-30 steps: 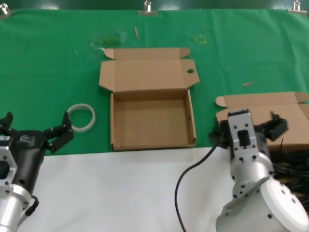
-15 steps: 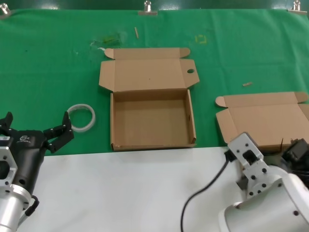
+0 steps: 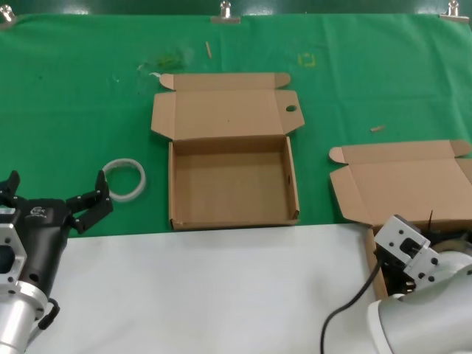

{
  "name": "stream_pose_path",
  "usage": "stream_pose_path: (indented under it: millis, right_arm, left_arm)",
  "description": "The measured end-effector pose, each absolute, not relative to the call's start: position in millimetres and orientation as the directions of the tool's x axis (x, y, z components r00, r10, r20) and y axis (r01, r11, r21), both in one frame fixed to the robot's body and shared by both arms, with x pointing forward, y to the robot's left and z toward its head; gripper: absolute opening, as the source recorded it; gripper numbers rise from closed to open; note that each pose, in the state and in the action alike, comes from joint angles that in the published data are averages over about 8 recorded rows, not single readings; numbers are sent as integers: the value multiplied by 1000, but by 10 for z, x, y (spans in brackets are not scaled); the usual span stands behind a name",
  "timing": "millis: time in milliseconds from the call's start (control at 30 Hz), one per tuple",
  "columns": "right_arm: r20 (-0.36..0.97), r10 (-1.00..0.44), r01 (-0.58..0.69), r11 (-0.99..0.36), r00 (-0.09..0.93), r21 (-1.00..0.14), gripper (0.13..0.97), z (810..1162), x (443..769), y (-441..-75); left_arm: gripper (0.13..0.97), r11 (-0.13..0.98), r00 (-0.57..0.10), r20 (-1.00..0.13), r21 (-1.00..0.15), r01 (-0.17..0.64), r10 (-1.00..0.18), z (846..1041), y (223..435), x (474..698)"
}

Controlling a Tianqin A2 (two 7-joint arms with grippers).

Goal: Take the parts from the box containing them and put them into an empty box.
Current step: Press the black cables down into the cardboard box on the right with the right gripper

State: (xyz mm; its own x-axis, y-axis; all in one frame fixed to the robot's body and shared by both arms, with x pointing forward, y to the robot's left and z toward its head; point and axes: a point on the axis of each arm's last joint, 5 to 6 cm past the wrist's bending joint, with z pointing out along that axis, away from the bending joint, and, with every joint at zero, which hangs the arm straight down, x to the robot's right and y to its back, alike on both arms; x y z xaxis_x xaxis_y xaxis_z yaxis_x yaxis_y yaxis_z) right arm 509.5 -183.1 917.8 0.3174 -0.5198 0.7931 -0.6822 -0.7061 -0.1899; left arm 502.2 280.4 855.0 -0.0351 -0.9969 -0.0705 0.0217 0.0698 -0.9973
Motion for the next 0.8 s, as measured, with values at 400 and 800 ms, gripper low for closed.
stream_pose_path:
  millis: [400, 800]
  right_arm:
    - [826, -419, -648, -757, 378, -87, 966, 8999, 5258, -2028]
    - [835, -365, -611, -791, 412, -44, 966, 8817, 5445, -2154]
  left_arm:
    - [965, 70, -35, -71, -997, 22, -997, 8550, 2804, 5022]
    - [965, 70, -35, -71, -997, 22, -997, 8550, 2804, 5022]
